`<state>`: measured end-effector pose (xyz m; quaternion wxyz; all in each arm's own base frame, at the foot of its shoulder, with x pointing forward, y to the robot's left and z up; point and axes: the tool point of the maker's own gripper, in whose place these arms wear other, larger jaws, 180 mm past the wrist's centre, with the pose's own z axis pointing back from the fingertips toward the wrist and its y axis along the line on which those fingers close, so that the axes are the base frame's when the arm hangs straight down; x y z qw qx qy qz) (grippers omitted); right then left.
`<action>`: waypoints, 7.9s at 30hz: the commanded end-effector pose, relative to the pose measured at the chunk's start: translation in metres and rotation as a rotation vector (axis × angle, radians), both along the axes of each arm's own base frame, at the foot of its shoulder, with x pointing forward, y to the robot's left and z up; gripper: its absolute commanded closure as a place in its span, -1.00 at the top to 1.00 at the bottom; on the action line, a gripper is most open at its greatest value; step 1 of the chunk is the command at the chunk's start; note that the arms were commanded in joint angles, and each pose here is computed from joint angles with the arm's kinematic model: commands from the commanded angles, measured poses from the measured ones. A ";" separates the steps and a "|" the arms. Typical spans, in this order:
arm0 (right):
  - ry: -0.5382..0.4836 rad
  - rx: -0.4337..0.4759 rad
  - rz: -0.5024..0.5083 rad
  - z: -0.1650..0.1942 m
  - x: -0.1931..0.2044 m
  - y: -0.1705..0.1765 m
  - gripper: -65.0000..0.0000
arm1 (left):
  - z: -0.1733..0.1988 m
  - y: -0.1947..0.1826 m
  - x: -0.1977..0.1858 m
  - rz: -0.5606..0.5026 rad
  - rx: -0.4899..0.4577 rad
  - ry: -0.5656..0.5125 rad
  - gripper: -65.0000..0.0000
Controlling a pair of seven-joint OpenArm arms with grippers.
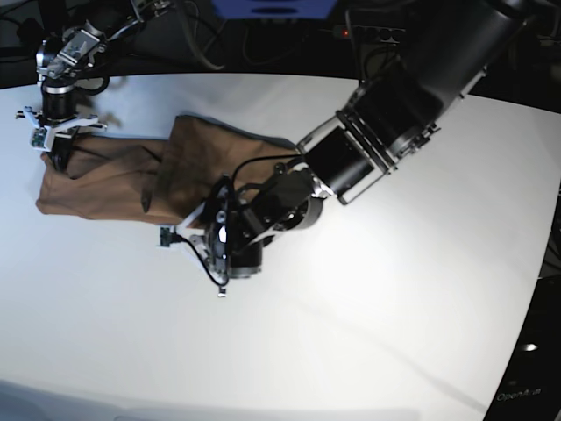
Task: Fold the T-shirt properly
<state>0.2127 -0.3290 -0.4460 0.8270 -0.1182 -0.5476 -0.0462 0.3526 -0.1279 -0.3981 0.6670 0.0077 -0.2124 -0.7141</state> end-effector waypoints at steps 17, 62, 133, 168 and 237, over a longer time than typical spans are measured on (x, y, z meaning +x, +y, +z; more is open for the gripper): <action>0.202 0.026 0.038 -0.036 -0.021 0.012 -0.98 | 0.019 -0.011 0.012 -0.012 -0.021 -0.046 -0.77; 0.205 0.029 0.039 -0.037 -0.023 0.013 -0.98 | 0.041 0.015 0.059 0.345 -0.205 -0.057 -0.87; -0.114 -0.235 0.034 0.082 0.013 -0.005 -1.00 | -0.107 0.079 -0.081 0.314 0.041 0.364 -0.87; 0.249 -0.233 -0.192 0.116 0.074 -0.104 -0.98 | -0.163 0.178 -0.155 0.561 0.099 0.546 -0.87; 0.815 0.754 -0.023 0.044 0.085 -0.058 0.14 | -0.147 0.295 -0.103 0.745 0.231 0.402 -0.87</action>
